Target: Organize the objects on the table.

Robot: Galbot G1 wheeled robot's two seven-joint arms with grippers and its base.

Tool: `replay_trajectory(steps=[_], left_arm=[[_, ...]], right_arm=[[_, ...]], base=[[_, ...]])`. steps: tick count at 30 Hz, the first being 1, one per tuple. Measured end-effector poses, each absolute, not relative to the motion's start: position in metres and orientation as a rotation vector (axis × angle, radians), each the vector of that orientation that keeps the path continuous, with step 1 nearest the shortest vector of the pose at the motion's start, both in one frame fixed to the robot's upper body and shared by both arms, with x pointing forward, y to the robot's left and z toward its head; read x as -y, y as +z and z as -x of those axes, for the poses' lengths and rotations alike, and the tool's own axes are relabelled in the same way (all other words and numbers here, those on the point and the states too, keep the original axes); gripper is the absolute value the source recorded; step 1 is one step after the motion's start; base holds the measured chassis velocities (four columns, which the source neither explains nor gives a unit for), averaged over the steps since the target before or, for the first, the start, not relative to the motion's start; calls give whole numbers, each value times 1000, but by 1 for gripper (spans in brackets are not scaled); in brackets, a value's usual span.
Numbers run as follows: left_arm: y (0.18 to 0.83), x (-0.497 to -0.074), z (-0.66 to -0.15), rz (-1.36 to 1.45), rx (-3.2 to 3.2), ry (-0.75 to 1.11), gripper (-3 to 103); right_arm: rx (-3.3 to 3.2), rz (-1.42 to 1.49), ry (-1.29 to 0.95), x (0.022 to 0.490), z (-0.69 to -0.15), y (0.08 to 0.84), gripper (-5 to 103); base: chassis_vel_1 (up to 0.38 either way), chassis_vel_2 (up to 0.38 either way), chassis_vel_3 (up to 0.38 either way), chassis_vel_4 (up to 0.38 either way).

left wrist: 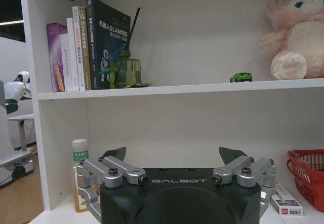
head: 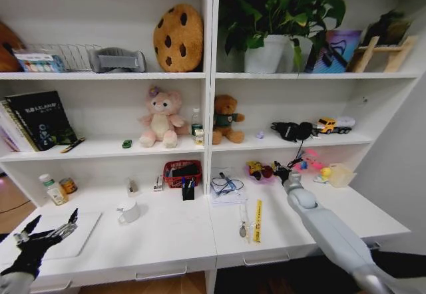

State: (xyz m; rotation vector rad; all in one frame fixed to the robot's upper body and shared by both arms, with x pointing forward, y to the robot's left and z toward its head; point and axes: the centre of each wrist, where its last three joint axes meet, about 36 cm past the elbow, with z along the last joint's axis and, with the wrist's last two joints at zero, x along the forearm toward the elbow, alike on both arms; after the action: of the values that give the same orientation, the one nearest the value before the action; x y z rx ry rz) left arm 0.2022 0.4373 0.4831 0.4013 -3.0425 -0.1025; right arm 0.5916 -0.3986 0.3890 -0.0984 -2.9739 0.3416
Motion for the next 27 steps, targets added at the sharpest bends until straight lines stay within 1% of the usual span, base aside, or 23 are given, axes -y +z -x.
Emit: replay_trajectory(steps=[2,12,14,16,17,18,19,20,21,23,24,26,27], left_arm=[[483,-437,-202,-401,3042,-103,100],[483,-437,-202,-401,3043,-103,100],[483,-437,-202,-401,3043,-103,100],[483,-437,-202,-401,3043,-103,100],[483,-437,-202,-401,3043,-103,100],[483,-437,-202,-401,3042,-103,100],[483,-437,-202,-401,3043,-103,100],[483,-437,-202,-401,3043,-103,100],[483,-437,-202,-401,3043,-103,100],[483,-437,-202,-401,3043,-103,100],[483,-437,-202,-401,3043,-103,100],[483,-437,-202,-401,3043,-103,100],[483,-437,-202,-401,3043,-103,100]], right_arm=[[2949,105,354,396,-603,381,0],[2923,169,347,393,-622,353,0],[2939,172,312,383,-626,352,10],[2945,177,302,380,-627,351,10],[2953,186,292,376,-628,352,16],[2963,196,286,374,-627,355,27],[2970,201,285,374,-625,356,27],[2979,205,290,377,-621,358,32],[2979,205,290,377,-621,358,32],[3012,204,314,383,-603,366,43],[3012,204,314,383,-603,366,43],[3068,149,345,382,-574,378,54],[3068,149,345,382,-574,378,54]], base=[[0,0,0,0],[0,0,0,0],[0,0,0,0],[0,0,0,0],[0,0,0,0],[0,0,0,0],[0,0,0,0],[0,0,0,0],[0,0,0,0],[0,0,0,0],[0,0,0,0],[0,0,0,0],[0,0,0,0]])
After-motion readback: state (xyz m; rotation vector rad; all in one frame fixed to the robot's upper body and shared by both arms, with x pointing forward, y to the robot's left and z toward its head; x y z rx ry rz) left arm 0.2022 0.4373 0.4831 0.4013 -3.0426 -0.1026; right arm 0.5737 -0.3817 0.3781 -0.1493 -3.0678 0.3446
